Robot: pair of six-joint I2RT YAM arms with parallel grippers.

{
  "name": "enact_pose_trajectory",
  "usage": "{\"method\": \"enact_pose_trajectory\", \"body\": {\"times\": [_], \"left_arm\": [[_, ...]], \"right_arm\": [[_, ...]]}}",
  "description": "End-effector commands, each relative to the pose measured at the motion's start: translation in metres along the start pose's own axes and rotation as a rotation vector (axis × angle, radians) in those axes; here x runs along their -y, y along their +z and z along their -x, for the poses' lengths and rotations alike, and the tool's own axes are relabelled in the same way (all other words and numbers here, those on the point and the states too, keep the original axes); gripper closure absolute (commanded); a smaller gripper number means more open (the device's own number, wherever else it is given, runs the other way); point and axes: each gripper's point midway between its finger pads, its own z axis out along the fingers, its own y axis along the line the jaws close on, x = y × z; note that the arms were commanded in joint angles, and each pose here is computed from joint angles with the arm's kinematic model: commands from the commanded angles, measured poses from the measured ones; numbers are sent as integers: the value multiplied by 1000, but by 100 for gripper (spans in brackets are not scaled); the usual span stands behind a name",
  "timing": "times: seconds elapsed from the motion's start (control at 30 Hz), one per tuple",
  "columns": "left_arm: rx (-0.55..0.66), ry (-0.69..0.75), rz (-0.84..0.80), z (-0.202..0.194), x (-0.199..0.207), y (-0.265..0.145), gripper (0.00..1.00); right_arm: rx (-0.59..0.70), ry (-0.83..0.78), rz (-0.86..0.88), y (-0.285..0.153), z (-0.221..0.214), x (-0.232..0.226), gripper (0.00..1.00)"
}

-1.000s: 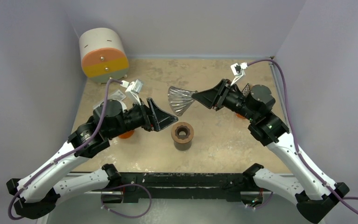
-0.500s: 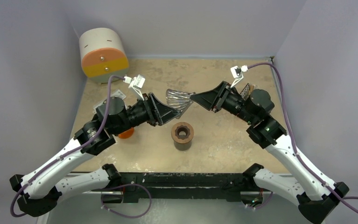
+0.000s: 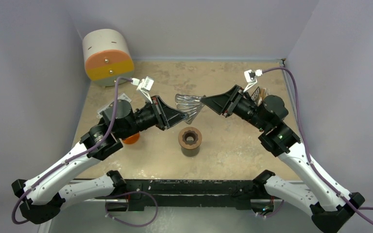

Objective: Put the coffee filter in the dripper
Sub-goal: Pick up the coffee dripper from the center of the board.

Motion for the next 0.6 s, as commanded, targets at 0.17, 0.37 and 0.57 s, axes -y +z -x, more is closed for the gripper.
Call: {"method": "enact_pose_trajectory", "body": {"times": [0.17, 0.37, 0.57], "left_arm": [[39, 15, -18, 10, 7, -3, 100], [23, 48, 15, 6, -1, -10, 100], [-3, 89, 38, 3, -5, -16, 100]], "right_arm": [[37, -26, 48, -6, 7, -14, 100], [26, -54, 4, -8, 8, -10, 77], [6, -88, -44, -10, 9, -5, 47]]}}
